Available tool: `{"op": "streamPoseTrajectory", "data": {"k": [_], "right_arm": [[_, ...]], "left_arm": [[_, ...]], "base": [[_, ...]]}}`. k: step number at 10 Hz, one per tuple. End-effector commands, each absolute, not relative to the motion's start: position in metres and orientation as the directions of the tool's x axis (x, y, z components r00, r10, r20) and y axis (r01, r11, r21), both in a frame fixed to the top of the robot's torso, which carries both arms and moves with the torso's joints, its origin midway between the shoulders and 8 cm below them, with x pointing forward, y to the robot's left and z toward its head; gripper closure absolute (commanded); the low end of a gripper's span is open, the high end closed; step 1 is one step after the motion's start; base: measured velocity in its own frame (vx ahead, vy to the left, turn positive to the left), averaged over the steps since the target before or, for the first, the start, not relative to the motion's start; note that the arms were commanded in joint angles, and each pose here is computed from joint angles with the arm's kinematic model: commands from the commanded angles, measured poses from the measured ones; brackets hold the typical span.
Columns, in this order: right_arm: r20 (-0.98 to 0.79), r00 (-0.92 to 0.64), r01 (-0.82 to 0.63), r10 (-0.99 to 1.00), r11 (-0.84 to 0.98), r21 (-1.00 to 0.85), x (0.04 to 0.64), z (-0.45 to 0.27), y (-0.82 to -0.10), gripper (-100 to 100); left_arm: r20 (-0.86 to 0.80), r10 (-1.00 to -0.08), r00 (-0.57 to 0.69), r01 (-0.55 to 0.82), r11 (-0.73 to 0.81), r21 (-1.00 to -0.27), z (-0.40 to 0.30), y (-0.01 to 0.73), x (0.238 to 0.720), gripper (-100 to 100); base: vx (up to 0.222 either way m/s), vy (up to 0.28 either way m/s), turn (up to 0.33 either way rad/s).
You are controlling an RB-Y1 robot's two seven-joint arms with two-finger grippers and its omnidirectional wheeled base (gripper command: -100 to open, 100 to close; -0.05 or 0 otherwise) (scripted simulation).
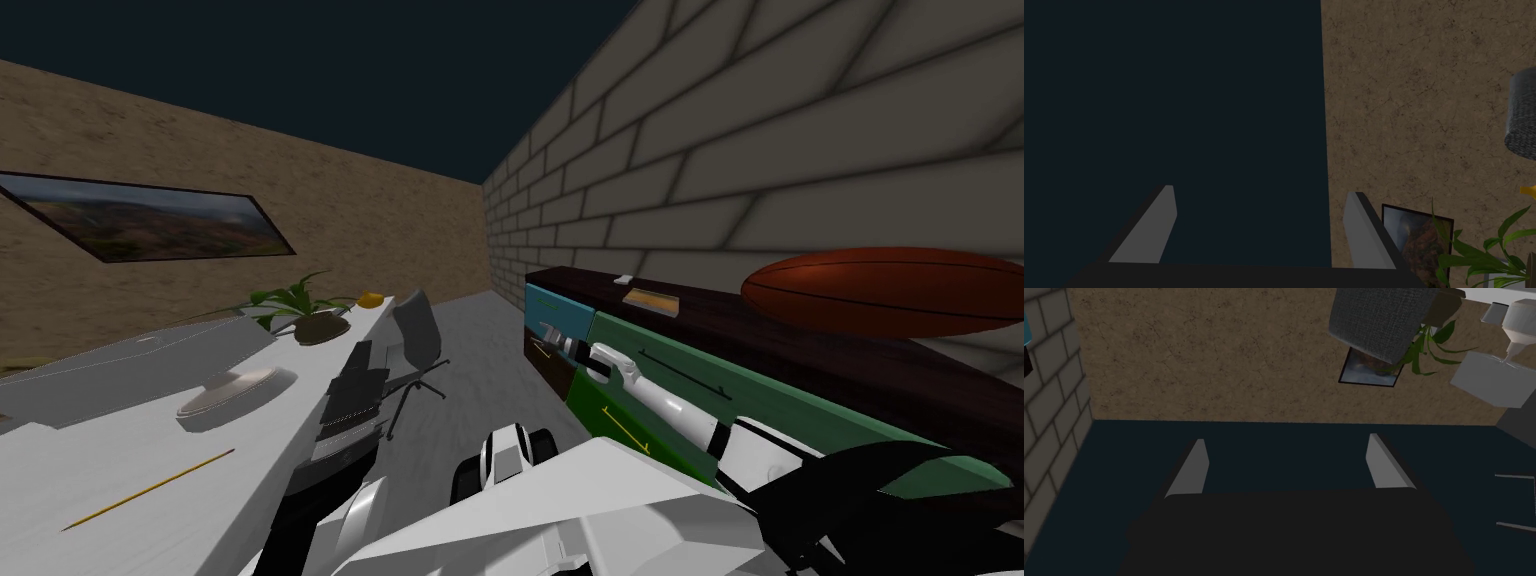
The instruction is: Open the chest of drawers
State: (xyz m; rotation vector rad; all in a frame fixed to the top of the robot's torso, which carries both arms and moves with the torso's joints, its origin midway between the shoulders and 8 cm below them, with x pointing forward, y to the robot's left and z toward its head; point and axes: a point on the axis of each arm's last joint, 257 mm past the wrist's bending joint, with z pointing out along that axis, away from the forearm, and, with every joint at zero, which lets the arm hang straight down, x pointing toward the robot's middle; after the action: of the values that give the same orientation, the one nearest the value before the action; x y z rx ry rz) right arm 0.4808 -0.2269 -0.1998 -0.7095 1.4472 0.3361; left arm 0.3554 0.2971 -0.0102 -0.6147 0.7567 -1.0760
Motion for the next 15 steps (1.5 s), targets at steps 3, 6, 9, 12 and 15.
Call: {"op": "streamPoseTrajectory", "data": {"k": [3,6,9,12,15], "right_arm": [[-0.897,0.113,-0.588,-0.427,0.699,-0.406,0.497,-0.226,-0.282,-100],[-0.812,0.103,-0.571,-0.575,0.634,-0.522,0.508,-0.239,-0.327,-100],[-0.752,0.075,-0.556,-0.655,0.599,-0.577,0.513,-0.246,-0.365,-100],[-0.640,0.054,-0.539,-0.767,0.517,-0.665,0.519,-0.244,-0.416,-100],[-0.580,0.031,-0.530,-0.814,0.479,-0.700,0.521,-0.243,-0.447,-100]], "left_arm": [[-0.241,-0.930,0.277,0.541,0.358,-0.761,-0.010,0.297,0.355,0],[-0.241,-0.930,0.277,0.541,0.358,-0.761,-0.010,0.297,0.355,0],[-0.241,-0.930,0.277,0.541,0.358,-0.761,-0.010,0.297,0.355,0],[-0.241,-0.930,0.277,0.541,0.358,-0.761,-0.010,0.297,0.355,0],[-0.241,-0.930,0.277,0.541,0.358,-0.761,-0.010,0.297,0.355,0]], "base": [[0.001,0.022,0.043],[-0.001,0.032,0.099],[0.000,0.031,0.052],[0.001,0.025,0.070],[0.001,0.021,0.052]]}}
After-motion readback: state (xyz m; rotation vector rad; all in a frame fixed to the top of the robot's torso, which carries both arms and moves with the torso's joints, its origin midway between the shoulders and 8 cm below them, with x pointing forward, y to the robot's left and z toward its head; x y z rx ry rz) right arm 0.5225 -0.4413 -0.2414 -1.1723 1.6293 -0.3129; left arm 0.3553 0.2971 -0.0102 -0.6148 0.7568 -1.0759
